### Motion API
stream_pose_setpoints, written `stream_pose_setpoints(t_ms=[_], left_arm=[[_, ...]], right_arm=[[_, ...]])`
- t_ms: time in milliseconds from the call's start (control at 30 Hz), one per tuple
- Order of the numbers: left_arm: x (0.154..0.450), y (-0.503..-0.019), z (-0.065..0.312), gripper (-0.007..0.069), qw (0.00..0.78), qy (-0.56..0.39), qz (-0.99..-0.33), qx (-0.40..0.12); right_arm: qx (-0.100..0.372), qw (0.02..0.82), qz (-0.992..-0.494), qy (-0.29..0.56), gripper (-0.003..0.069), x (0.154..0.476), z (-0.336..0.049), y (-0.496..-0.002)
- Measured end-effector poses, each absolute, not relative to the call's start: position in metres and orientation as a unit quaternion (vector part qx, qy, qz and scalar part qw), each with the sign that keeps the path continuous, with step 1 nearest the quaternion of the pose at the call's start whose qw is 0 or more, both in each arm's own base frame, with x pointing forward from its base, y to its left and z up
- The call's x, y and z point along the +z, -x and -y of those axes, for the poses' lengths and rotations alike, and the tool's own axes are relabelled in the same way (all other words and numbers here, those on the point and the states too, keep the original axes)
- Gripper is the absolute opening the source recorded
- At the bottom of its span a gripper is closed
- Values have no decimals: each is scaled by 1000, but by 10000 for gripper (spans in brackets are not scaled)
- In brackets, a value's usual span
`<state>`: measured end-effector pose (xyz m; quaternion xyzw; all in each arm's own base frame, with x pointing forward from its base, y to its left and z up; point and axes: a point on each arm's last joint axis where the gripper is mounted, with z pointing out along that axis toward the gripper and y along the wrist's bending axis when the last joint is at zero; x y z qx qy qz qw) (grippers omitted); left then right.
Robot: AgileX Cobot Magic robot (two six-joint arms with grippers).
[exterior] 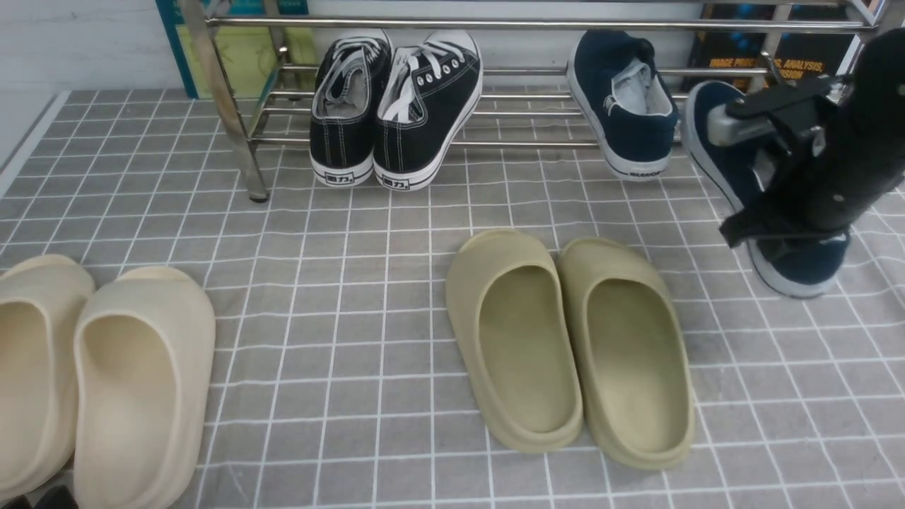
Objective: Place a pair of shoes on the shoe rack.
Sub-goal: Use the right arm to put a shoe into the shoe rack
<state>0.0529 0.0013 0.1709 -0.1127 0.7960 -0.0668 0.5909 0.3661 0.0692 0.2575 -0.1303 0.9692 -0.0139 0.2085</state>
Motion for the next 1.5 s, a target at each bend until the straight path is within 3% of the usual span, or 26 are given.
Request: stream_pose_setpoints(t_ms=[567,1000,1100,1333,1500], left_arm=[[171,-53,-1,237,591,113,-796,-67],[171,-53,-1,237,591,113,-796,-67],[171,-53,-1,237,591,113,-796,-67],[171,-53,-1,237,591,113,-796,-67],[171,-53,-1,237,591,113,-796,-67]], right_arm=[[-31,254,-954,154,36,249,-84,-474],[-33,273,-948,162,43,249,-87,-495],[-34,273,-948,161,69,250,-87,-495],[-46,241,-956,162,314,275,-84,-486],[-37,232,-959,157,370,310,-82,-466]])
